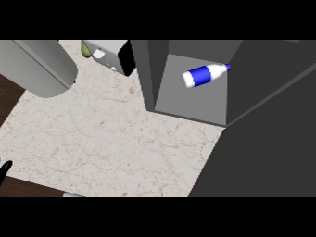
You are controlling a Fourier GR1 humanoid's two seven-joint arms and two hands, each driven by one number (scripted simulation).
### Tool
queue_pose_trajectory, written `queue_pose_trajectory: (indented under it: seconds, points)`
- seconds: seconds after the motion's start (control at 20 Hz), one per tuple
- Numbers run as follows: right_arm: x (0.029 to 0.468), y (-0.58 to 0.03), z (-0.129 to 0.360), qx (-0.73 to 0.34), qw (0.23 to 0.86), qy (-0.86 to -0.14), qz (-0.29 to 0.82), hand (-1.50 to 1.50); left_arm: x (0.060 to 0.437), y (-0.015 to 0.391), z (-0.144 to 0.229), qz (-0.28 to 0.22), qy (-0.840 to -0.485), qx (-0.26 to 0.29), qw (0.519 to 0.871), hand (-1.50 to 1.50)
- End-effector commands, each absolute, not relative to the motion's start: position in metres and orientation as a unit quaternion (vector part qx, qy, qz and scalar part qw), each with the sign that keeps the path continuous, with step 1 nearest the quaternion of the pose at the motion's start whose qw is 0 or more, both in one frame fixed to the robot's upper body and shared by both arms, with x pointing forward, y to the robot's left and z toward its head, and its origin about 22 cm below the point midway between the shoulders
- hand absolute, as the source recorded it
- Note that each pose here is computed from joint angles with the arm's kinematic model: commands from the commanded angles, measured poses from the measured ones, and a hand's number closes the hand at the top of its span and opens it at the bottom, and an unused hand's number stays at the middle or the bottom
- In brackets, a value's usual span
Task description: Pick up the bottled water, place it into the cabinet and close the cabinet
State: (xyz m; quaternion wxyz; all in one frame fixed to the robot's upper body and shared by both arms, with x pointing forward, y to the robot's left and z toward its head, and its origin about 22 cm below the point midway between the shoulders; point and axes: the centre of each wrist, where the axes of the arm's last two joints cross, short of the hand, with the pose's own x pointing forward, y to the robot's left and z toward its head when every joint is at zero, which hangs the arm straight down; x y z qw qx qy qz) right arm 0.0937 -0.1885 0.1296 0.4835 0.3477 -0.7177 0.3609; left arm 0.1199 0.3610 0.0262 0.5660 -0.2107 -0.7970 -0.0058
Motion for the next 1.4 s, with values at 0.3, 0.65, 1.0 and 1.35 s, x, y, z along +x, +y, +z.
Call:
queue_pose_trajectory:
  seconds: [0.3, 0.65, 1.0, 1.35]
  points:
    - [0.137, -0.174, 0.099, 0.324, 0.578, -0.708, 0.243, 1.5, 0.121, 0.368, 0.028, 0.005, -0.797, -0.217, 0.563, -1.5]
    - [0.205, -0.168, 0.095, 0.24, 0.615, -0.732, 0.169, 1.5, 0.121, 0.371, 0.031, 0.002, -0.791, -0.227, 0.568, -1.5]
    - [0.294, -0.144, 0.123, 0.198, 0.642, -0.723, 0.161, 1.5, 0.124, 0.376, 0.032, 0.018, -0.791, -0.226, 0.568, -1.5]
    - [0.362, -0.118, 0.142, 0.173, 0.658, -0.715, 0.158, 1.5, 0.119, 0.375, 0.031, 0.017, -0.787, -0.227, 0.573, -1.5]
